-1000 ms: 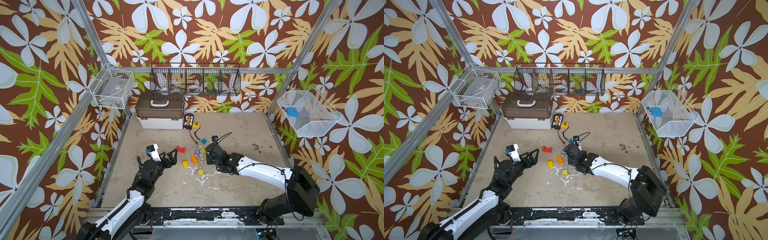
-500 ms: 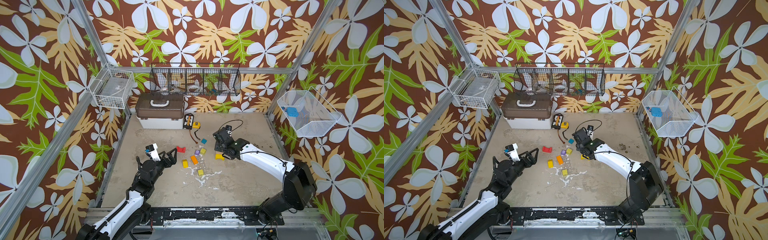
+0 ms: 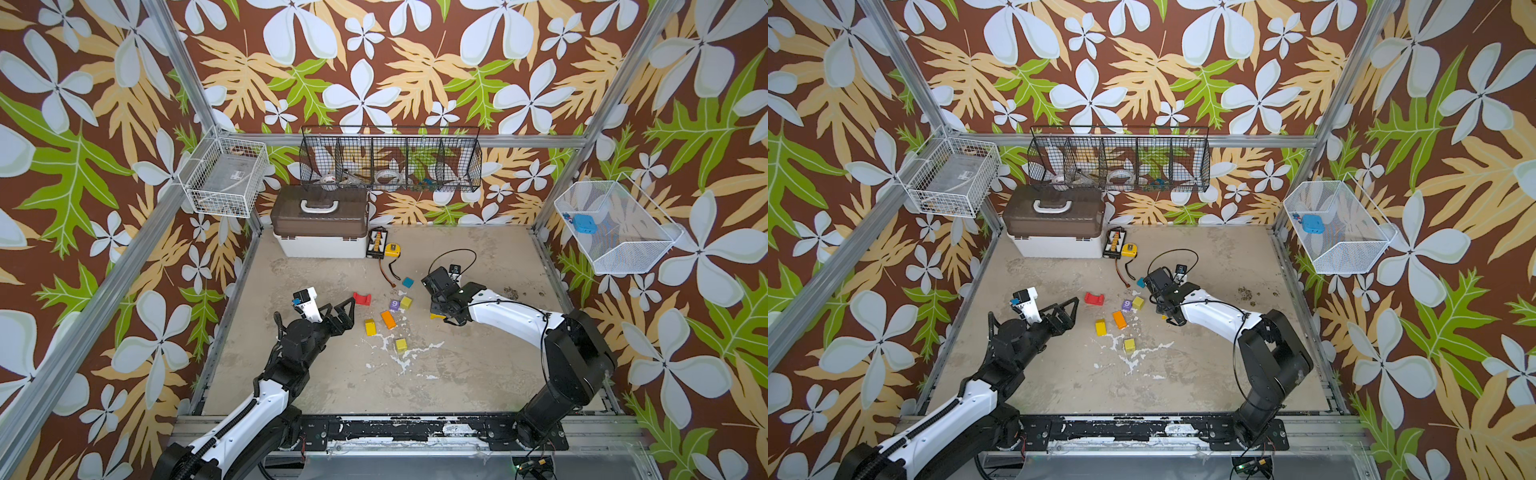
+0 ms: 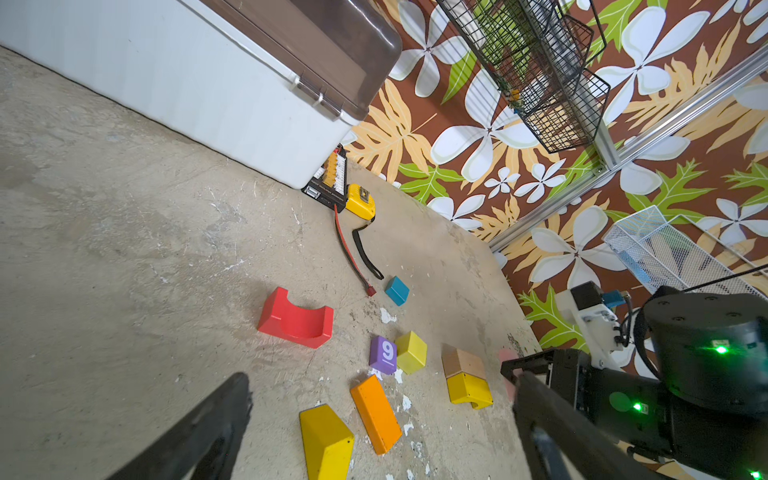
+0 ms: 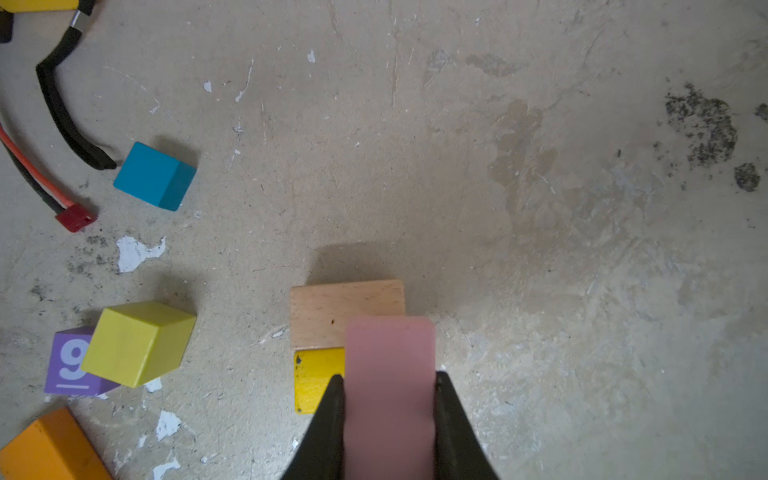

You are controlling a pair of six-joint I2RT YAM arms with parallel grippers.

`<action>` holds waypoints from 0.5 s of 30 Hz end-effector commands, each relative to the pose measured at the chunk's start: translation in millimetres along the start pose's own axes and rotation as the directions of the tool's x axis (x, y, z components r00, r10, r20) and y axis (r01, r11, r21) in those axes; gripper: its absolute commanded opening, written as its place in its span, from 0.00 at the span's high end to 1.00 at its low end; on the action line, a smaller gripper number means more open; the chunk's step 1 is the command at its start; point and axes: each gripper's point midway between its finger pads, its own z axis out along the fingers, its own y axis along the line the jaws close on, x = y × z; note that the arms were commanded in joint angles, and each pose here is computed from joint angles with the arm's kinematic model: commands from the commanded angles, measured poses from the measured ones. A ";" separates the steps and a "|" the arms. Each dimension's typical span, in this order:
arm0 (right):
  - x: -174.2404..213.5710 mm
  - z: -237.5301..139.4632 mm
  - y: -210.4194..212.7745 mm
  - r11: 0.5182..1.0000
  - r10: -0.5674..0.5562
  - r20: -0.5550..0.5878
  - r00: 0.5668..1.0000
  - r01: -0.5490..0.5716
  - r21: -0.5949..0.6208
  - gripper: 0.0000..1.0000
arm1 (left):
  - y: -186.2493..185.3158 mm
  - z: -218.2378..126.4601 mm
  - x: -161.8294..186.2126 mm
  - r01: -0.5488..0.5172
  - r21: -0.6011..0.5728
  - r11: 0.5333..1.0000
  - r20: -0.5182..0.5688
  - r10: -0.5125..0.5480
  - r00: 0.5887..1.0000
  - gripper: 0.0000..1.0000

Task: Build the wood block tower
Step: 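Position the held pink bar above the wood arch block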

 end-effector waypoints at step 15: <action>6.6 20.6 7.3 0.999 -0.048 -0.027 0.998 0.048 -0.002 0.91 | -5.2 1.1 -5.4 0.007 0.017 1.000 0.019 -0.007 1.000 0.00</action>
